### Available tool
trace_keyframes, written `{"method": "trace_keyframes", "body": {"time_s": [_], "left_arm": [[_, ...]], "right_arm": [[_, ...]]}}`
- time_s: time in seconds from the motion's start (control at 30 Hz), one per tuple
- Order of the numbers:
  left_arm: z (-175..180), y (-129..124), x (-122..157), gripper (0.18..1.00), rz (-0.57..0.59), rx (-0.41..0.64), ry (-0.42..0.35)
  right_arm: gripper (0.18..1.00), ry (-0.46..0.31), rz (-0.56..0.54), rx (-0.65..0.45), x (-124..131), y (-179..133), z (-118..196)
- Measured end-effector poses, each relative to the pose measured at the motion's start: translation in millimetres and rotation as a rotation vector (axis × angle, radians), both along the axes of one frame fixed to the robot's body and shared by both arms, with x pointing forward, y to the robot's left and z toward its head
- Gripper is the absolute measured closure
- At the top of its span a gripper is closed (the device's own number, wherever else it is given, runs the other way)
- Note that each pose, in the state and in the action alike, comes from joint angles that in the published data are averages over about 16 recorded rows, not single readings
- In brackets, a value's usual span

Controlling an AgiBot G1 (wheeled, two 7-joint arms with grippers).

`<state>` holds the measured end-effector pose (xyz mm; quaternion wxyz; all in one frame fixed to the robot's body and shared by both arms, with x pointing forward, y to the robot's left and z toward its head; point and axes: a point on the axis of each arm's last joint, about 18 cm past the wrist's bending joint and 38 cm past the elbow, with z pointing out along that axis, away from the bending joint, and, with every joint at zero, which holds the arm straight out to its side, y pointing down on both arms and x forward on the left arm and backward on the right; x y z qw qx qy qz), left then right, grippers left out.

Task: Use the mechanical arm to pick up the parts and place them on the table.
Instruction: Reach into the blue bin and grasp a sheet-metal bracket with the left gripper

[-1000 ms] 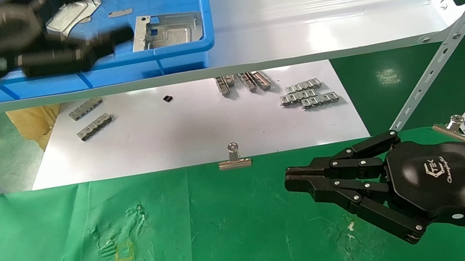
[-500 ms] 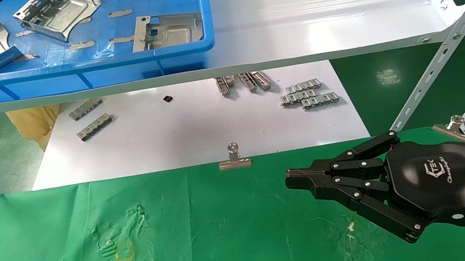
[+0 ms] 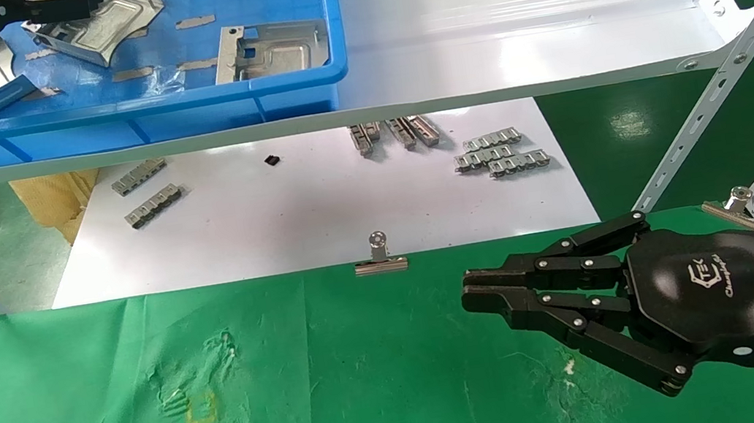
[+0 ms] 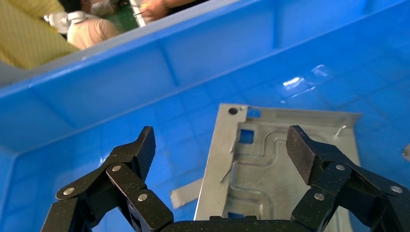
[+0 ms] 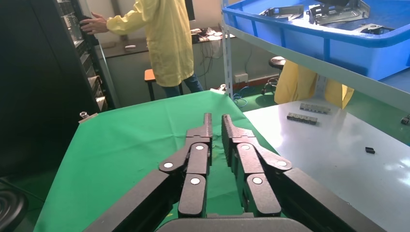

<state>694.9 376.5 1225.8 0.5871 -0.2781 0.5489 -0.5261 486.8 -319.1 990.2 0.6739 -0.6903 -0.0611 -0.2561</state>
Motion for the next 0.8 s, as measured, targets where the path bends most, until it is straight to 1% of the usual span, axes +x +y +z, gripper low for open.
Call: {"method": "trace_keyframes", "body": {"time_s": [0.13, 0.37, 0.53, 0.8], "left_arm": [[-4, 2, 2, 0.205, 0.011, -0.007, 0.014], [-9, 4, 2, 0.260, 0.002, -0.011, 0.034], [-12, 4, 1, 0.338, -0.011, -0.007, 0.045], [-14, 6, -2, 0.493, -0.024, -0.001, 0.056]], "right_arm": [[0.927, 0.000, 0.000, 0.000, 0, 0, 0], [0.828, 0.000, 0.000, 0.000, 0, 0, 0], [0.736, 0.000, 0.000, 0.000, 0, 0, 0], [0.542, 0.000, 0.000, 0.000, 0, 0, 0]]}}
